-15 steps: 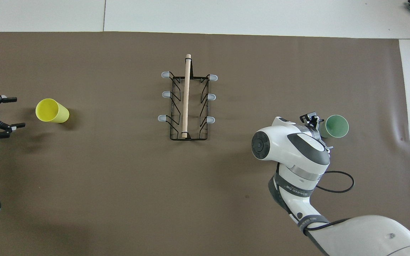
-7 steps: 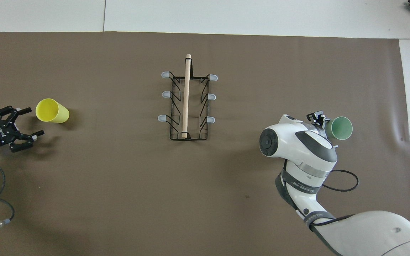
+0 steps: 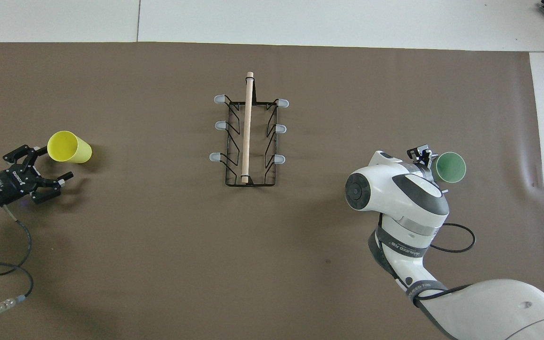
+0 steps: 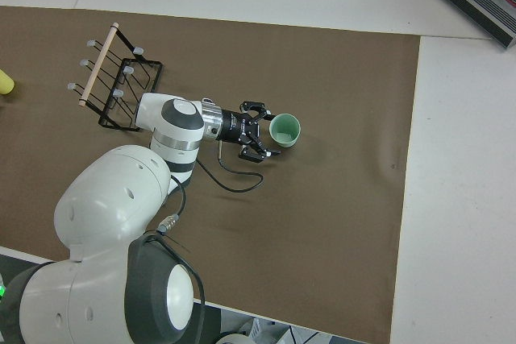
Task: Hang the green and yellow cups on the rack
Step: 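Lift the green cup with the right gripper while the left gripper grasps the yellow cup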
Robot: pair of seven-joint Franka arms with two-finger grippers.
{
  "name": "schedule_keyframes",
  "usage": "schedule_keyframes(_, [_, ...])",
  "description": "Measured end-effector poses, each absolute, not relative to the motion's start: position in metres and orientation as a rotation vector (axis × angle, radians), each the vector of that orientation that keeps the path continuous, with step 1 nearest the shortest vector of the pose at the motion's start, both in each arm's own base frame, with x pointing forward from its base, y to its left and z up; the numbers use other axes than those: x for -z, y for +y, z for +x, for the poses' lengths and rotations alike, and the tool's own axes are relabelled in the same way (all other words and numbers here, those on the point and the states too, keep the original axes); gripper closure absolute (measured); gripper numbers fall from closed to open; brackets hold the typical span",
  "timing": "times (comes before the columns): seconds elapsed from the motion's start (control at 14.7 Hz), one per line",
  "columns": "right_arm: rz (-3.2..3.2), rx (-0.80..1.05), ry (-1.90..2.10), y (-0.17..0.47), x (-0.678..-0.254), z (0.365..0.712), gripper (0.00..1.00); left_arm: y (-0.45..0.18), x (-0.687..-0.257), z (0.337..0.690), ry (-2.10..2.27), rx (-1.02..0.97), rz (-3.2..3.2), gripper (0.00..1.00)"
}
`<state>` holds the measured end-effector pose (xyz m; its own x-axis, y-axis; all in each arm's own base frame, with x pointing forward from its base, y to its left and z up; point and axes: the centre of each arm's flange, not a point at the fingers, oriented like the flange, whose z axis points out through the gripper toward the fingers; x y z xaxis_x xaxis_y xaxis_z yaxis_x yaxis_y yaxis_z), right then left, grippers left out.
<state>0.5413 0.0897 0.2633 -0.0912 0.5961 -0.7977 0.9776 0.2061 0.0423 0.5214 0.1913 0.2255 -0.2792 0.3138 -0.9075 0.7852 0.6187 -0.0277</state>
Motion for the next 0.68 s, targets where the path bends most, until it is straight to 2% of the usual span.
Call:
schedule_keyframes(0.41, [1.462,0.681,1.776,0.07,-0.26,0.547,0.0,0.172,-0.225,0.533,1.846,0.564,0.833,0.0])
schedule_keyframes(0.48, [1.465,0.679,1.777,0.068,-0.26,0.548,0.06,0.173,-0.227,0.533,1.836,0.552,0.843,0.0])
schedule_keyframes(0.54, [1.466,0.678,1.776,0.067,-0.259,0.548,0.07,0.173,-0.23,0.534,1.827,0.54,0.852,0.0])
schedule_keyframes(0.68, [1.481,0.672,1.755,0.068,-0.26,0.548,0.25,0.174,-0.233,0.534,1.832,0.518,0.857,0.0])
